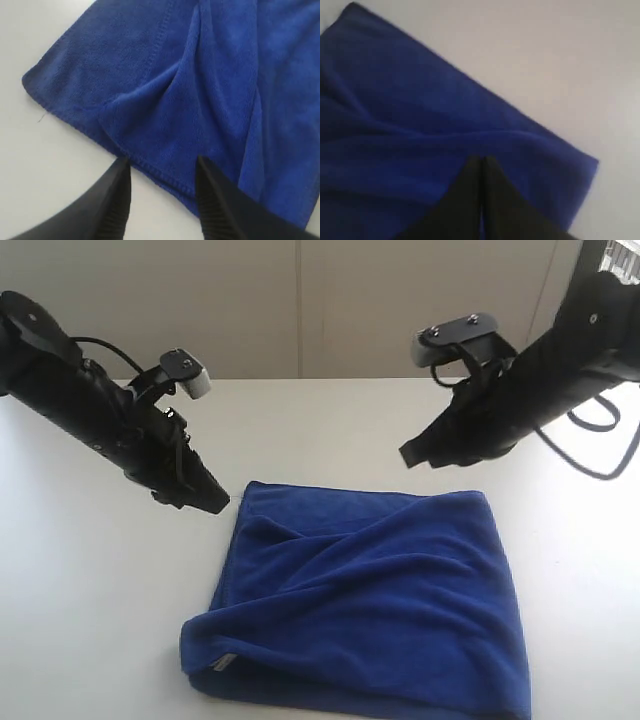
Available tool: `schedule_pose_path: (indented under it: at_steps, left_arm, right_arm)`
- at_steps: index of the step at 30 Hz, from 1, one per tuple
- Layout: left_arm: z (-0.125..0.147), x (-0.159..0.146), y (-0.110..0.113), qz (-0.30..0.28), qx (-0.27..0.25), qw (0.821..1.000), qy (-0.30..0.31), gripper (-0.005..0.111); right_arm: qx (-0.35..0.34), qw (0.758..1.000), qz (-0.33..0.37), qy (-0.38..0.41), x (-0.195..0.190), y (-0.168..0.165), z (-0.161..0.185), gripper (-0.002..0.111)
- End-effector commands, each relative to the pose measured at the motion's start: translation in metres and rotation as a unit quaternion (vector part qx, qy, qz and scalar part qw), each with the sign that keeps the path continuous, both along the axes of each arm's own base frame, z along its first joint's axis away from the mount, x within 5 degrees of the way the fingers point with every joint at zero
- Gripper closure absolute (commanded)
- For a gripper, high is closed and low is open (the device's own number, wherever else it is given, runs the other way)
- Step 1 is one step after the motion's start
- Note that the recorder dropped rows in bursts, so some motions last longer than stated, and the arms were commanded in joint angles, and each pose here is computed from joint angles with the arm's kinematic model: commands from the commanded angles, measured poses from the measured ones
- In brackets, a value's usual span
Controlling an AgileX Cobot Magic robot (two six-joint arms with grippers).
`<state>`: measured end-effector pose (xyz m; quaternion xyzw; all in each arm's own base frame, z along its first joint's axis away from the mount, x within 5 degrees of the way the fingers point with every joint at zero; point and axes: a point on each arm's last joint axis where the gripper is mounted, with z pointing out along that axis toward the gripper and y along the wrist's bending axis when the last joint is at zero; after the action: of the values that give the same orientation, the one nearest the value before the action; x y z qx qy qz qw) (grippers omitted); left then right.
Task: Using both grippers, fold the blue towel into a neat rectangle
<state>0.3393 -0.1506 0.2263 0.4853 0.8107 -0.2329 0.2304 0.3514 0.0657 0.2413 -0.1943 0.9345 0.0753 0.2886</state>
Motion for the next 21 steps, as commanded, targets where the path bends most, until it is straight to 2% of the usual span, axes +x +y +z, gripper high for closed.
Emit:
schedule_pose_path:
  at_steps: [1,5,12,16,21]
  left_arm:
    - [-0.004,0.003,-0.002,-0.007,-0.04,0.999,0.027,0.06]
    - [-0.002,0.001,-0.004,-0.005,-0.061,0.997,0.044,0.06]
    - [0.002,-0.013,-0.008,-0.005,-0.09,0.986,0.143,0.06]
    - [0.003,-0.02,-0.008,-0.03,-0.092,0.98,0.173,0.06]
    - [0.004,-0.022,-0.008,-0.028,-0.093,0.977,0.192,0.06]
  right_arm:
    - [-0.002,0.999,0.047,0.024,-0.038,0.031,-0.005,0.108]
    - [0.003,0.995,0.082,0.049,-0.075,0.055,-0.012,0.108]
    - [0.008,0.989,0.126,0.08,-0.132,0.078,-0.014,0.108]
    - [0.016,0.987,0.132,0.089,-0.153,0.083,-0.014,0.108]
    - [0.007,0.982,0.157,0.108,-0.167,0.087,-0.016,0.108]
